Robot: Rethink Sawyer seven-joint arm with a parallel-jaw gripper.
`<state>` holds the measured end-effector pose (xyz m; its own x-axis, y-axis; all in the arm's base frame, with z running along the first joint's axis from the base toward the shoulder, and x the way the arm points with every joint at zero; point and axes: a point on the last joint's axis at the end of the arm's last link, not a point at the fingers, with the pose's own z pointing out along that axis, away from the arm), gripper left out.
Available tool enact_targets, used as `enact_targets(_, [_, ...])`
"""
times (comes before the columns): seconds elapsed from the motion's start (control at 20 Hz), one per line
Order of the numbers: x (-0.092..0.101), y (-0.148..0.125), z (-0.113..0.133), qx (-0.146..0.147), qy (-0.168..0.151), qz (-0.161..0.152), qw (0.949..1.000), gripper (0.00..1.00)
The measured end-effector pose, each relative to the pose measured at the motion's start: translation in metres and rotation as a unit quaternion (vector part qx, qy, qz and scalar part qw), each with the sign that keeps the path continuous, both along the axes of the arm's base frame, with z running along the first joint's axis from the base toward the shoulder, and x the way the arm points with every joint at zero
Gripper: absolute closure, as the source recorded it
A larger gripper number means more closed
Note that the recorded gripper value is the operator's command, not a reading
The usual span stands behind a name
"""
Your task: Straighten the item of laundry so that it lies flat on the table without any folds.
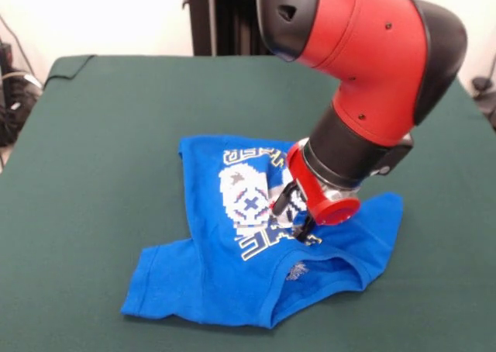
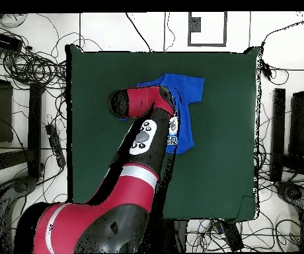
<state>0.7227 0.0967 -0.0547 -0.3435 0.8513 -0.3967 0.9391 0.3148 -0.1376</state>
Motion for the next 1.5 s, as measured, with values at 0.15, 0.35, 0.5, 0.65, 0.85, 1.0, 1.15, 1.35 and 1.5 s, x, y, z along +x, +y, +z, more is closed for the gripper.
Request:
enact_targets(0.15, [0.001, -0.001, 0.0, 0.002, 0.0, -0.002, 1.0, 0.0])
enact_targets(0.35, [0.001, -0.002, 0.0, 0.005, -0.001, -0.004, 1.0, 0.0])
enact_targets(0.5, [0.002, -0.003, 0.001, 0.008, -0.002, -0.006, 0.9999, 0.0])
enact_targets(0.65, [0.004, -0.002, 0.001, 0.015, -0.003, -0.008, 0.9999, 0.0])
enact_targets(0.85, [0.007, -0.001, 0.002, 0.022, -0.009, -0.009, 0.9997, 0.0])
enact_targets(1.0, [0.01, -0.001, 0.002, 0.026, -0.017, -0.007, 0.9995, 0.0])
enact_targets(1.15, [0.014, -0.001, 0.001, 0.03, -0.029, -0.003, 0.9991, 0.0])
enact_targets(1.35, [0.019, 0.001, 0.0, 0.033, -0.046, 0.004, 0.9984, 0.0])
enact_targets(1.5, [0.021, 0.002, -0.001, 0.034, -0.054, 0.009, 0.9979, 0.0])
